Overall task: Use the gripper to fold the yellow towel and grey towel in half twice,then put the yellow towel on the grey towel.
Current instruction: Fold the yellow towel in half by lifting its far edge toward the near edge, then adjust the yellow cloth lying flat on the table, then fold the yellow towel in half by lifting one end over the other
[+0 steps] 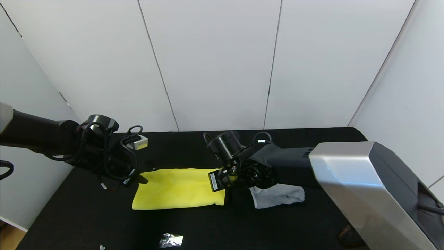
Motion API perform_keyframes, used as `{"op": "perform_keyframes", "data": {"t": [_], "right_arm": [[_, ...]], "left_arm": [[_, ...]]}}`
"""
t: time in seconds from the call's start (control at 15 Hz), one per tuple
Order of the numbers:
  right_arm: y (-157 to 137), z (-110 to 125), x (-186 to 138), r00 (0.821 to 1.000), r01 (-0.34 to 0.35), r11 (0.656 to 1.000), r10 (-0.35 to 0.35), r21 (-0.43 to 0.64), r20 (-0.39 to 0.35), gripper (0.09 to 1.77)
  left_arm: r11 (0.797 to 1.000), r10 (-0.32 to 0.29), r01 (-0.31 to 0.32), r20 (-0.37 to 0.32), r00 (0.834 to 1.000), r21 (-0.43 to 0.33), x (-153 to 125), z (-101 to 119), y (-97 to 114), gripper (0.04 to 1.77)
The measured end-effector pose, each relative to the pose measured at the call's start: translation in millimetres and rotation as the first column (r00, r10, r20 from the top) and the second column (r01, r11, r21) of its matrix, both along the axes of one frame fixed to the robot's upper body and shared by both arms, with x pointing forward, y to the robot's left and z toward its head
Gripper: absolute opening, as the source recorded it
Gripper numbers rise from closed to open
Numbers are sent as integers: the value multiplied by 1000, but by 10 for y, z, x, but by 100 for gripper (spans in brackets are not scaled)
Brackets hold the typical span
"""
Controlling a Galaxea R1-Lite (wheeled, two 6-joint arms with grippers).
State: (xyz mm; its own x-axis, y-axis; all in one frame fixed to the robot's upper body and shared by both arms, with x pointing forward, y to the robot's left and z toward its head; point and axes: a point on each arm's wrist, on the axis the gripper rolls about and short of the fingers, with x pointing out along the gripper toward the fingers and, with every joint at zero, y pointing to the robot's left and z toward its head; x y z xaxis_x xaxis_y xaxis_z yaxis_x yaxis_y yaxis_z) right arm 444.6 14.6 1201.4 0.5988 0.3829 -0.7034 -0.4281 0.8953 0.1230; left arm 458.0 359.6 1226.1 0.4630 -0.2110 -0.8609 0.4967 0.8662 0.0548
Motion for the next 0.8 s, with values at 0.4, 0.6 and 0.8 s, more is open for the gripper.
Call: {"op": "perform_keyframes", "data": {"t": [0.4, 0.6, 0.8], "right_arm": [[19, 28, -27, 1000, 3, 1000, -3, -2, 11, 132], [23, 32, -36, 1000, 2, 1000, -1, -3, 12, 136], [57, 66, -107, 1000, 6, 1000, -5, -17, 16, 152]], "left_arm": [[1000, 12, -12, 14, 1000, -5, 10, 53, -3, 127], [1000, 13, -13, 15, 1000, -5, 10, 57, -1, 132], [999, 46, -46, -33, 998, 2, -64, 6, 64, 151]]}}
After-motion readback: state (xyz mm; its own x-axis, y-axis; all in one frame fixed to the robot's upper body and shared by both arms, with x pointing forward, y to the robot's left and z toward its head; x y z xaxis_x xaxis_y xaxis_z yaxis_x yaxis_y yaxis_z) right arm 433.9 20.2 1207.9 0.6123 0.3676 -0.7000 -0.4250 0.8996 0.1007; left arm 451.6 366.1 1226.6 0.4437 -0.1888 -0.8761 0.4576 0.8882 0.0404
